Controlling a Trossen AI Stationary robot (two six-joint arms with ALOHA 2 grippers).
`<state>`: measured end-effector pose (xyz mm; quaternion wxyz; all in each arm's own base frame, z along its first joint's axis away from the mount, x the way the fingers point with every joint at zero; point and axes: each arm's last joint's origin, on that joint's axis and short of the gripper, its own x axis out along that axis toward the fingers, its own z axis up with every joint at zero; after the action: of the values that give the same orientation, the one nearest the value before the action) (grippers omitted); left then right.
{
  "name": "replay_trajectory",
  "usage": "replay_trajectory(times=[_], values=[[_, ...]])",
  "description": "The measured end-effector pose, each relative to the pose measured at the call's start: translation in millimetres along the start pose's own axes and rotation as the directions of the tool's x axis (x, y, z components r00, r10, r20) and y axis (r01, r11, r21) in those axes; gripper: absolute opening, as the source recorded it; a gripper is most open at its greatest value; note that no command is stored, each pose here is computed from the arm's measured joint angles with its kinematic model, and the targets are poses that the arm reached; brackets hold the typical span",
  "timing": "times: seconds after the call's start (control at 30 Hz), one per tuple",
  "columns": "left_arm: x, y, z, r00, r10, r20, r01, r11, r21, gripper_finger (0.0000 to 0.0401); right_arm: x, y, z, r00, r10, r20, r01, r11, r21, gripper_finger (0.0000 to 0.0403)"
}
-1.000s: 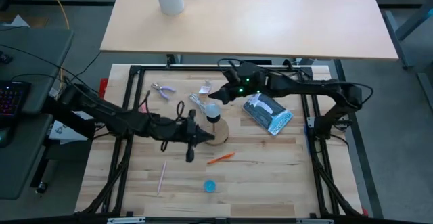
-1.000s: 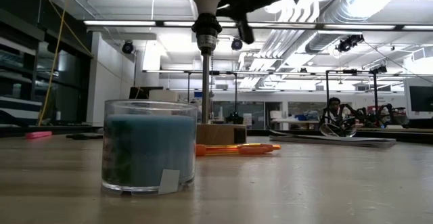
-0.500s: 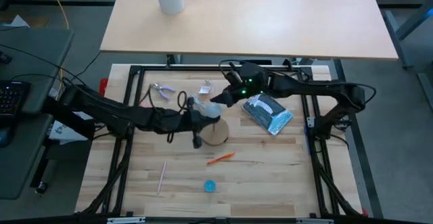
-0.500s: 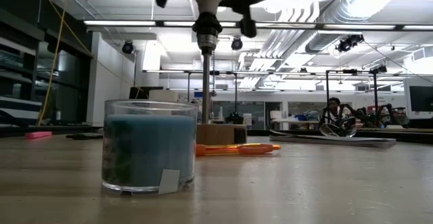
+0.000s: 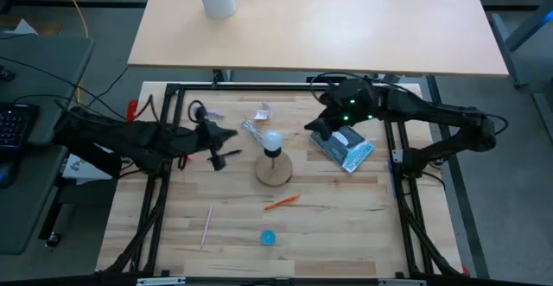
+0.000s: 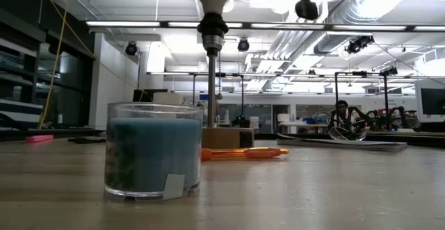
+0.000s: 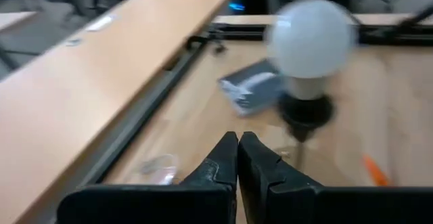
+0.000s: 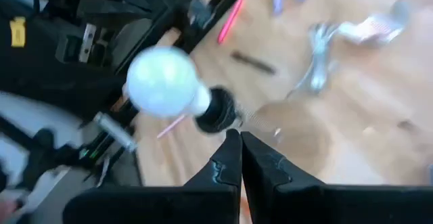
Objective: Screw lightbulb
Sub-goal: Insert the light bulb into the lamp
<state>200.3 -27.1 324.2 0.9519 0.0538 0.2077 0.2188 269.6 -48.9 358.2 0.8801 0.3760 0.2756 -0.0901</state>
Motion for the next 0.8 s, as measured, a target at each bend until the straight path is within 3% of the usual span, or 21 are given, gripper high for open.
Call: replay_trajectory(times=[0.1, 0.17, 0.33, 0.47, 0.53, 0.8], values=[[-4.5, 6.3, 3.5, 0.998, 0.055, 0.036, -0.054, 0.998, -0.030, 0.0000, -7.8, 0.3, 2.1, 0.996, -0.050, 0.074, 0.051, 0.999, -0.009, 0.0000], [-2.2, 5.6, 8.0, 0.997, 0.032, 0.069, -0.028, 0.998, -0.063, 0.0000, -5.8, -1.9, 7.4, 0.992, -0.059, 0.114, 0.060, 0.998, -0.003, 0.0000], [18.3, -15.8, 16.1, 0.979, -0.157, 0.133, 0.171, 0.980, -0.097, 0.0000, 20.6, -9.6, 22.6, 0.988, -0.019, 0.155, 0.018, 1.000, 0.004, 0.0000], [30.8, -41.0, 24.6, 0.895, -0.378, 0.236, 0.405, 0.912, -0.073, 0.0000, 54.2, -15.8, 31.1, 0.988, 0.068, 0.140, -0.073, 0.997, 0.030, 0.0000], [36.5, -50.4, 26.9, 0.862, -0.426, 0.275, 0.460, 0.885, -0.073, 0.0000, 71.0, -18.7, 32.8, 0.986, 0.107, 0.128, -0.113, 0.993, 0.042, 0.0000], [72.8, -69.4, 19.4, 0.875, -0.390, 0.287, 0.430, 0.898, -0.090, 0.0000, 111.5, -20.4, 29.6, 0.973, 0.215, 0.088, -0.222, 0.972, 0.073, 0.0000]])
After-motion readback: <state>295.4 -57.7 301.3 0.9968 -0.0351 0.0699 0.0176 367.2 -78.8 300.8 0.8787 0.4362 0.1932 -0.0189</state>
